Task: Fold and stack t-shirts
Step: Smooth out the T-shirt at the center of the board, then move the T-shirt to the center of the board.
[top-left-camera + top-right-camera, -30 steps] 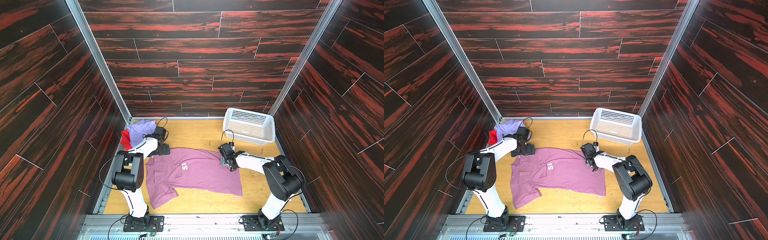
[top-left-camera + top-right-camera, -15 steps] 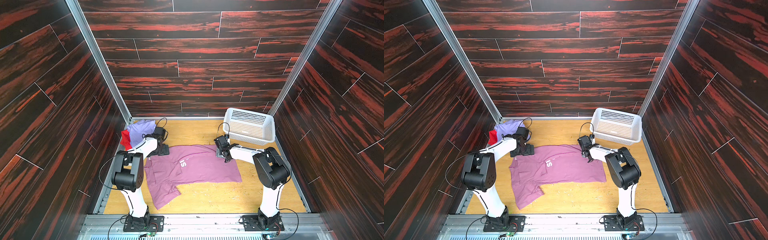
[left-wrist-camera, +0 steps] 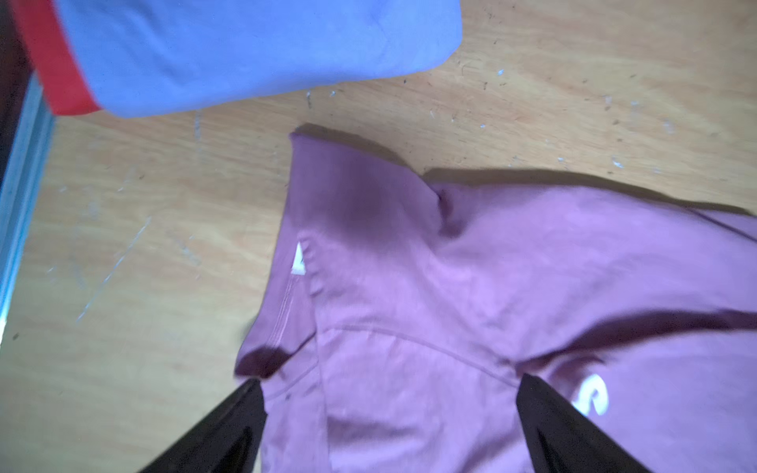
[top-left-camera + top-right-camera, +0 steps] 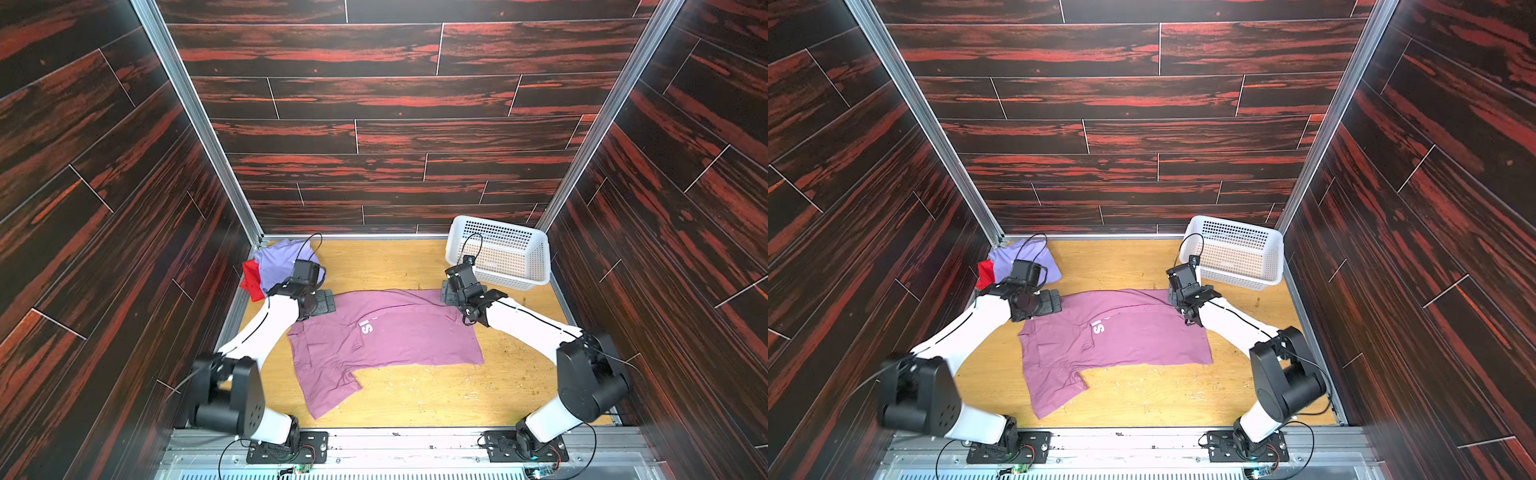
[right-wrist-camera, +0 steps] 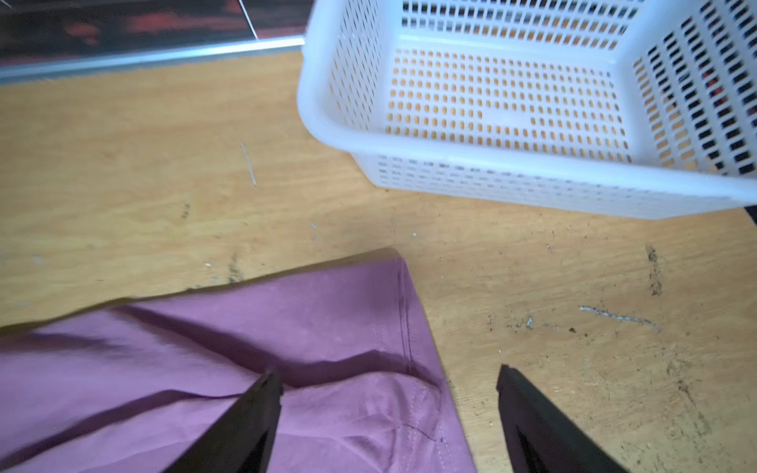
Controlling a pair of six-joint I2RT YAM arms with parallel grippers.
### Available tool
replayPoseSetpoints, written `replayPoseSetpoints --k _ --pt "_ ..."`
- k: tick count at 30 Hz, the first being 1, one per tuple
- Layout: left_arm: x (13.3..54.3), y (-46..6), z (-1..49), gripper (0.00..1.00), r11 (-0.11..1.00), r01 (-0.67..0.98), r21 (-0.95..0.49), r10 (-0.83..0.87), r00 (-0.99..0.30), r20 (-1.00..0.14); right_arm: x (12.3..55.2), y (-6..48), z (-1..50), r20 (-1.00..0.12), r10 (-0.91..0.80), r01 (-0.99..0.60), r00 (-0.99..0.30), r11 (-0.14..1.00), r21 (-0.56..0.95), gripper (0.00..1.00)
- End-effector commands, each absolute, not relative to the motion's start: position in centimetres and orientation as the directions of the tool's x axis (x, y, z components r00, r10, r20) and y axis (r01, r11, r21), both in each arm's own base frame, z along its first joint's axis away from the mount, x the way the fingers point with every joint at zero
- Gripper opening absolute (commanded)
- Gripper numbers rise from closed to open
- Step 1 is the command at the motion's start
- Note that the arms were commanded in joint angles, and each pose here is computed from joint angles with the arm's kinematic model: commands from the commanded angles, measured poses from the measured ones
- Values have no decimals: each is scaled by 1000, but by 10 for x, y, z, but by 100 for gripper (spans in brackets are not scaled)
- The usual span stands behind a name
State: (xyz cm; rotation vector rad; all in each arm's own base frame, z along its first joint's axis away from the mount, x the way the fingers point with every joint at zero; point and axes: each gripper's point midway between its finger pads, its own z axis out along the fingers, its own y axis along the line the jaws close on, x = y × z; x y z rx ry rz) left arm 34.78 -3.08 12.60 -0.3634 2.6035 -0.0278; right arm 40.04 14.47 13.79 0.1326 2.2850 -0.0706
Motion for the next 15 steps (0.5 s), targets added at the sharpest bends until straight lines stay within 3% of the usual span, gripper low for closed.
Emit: replayPoseSetpoints --k 1,7,15 --pt "307 -30 112 100 951 -302 -66 -304 -872 -384 383 155 118 -703 20 52 -711 998 -24 87" --pt "262 -42 91 100 924 -370 -103 -383 -878 -288 363 200 81 -629 -35 -68 -777 997 28 86" --pt "285 -51 46 100 924 -376 -73 -382 -892 -240 350 235 45 -561 -92 -123 -822 992 18 86"
